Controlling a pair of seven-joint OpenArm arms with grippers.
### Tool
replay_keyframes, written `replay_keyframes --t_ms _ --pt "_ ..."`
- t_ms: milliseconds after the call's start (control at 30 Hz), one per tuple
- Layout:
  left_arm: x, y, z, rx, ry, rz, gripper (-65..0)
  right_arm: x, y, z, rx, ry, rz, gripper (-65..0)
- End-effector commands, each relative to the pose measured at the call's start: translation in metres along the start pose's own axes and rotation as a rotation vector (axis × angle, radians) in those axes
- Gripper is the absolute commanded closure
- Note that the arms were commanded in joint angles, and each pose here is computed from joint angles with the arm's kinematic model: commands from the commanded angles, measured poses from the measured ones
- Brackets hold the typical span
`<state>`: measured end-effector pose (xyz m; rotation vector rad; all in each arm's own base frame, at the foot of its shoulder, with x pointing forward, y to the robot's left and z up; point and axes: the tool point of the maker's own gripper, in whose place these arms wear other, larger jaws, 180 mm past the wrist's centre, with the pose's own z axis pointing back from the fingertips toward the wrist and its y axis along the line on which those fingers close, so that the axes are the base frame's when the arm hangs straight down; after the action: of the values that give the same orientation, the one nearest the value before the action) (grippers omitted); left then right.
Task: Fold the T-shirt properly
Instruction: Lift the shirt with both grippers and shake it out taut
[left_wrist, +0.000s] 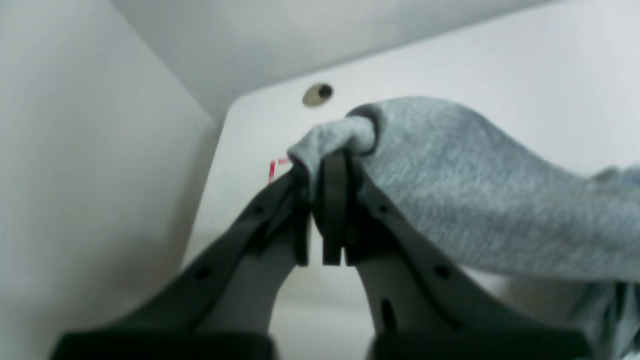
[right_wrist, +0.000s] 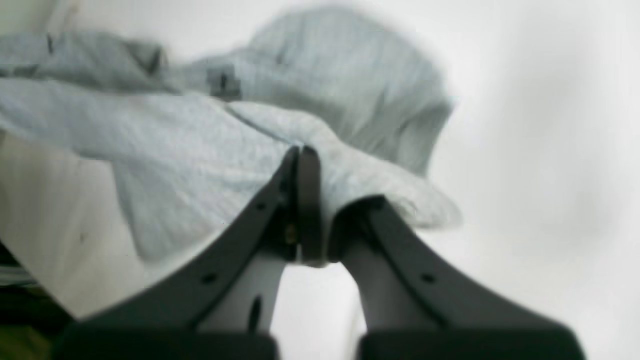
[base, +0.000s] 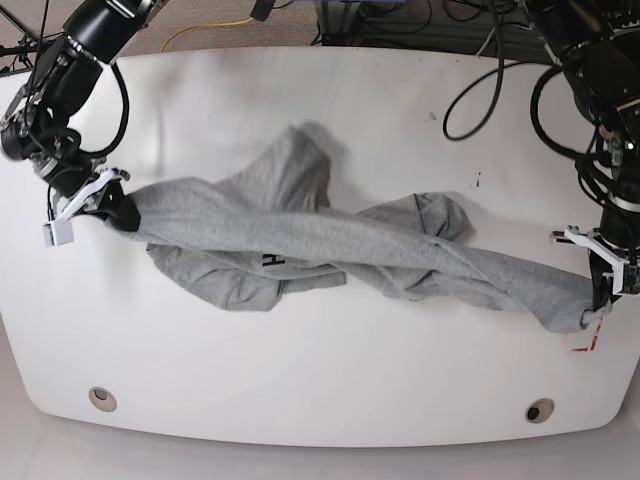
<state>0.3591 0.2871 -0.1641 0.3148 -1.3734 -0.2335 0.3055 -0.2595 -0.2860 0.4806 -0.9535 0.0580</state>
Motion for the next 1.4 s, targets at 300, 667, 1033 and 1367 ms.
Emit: replay_keyframes --t_ms 300,667,1033,1367 --pt "0.1 0.043 -0.017 0.104 -0.156 -0.021 0.0 0.115 0.003 0.0 0.022 -0.158 0.19 0.0" --pt "0.163 0.08 -0.009 0.195 -0.255 -0.022 0.0 0.219 0.016 0.001 0.067 -0.249 0.305 0.0" --pt "0.245 0.128 0.019 0.306 -0.413 -0.087 0.0 0.326 0.051 0.013 0.123 -0.318 0.406 0.0" --pt "0.301 0.15 0.033 0.335 -0.515 -0.086 0.0 0.394 0.099 0.033 0.149 -0.353 0.525 0.0"
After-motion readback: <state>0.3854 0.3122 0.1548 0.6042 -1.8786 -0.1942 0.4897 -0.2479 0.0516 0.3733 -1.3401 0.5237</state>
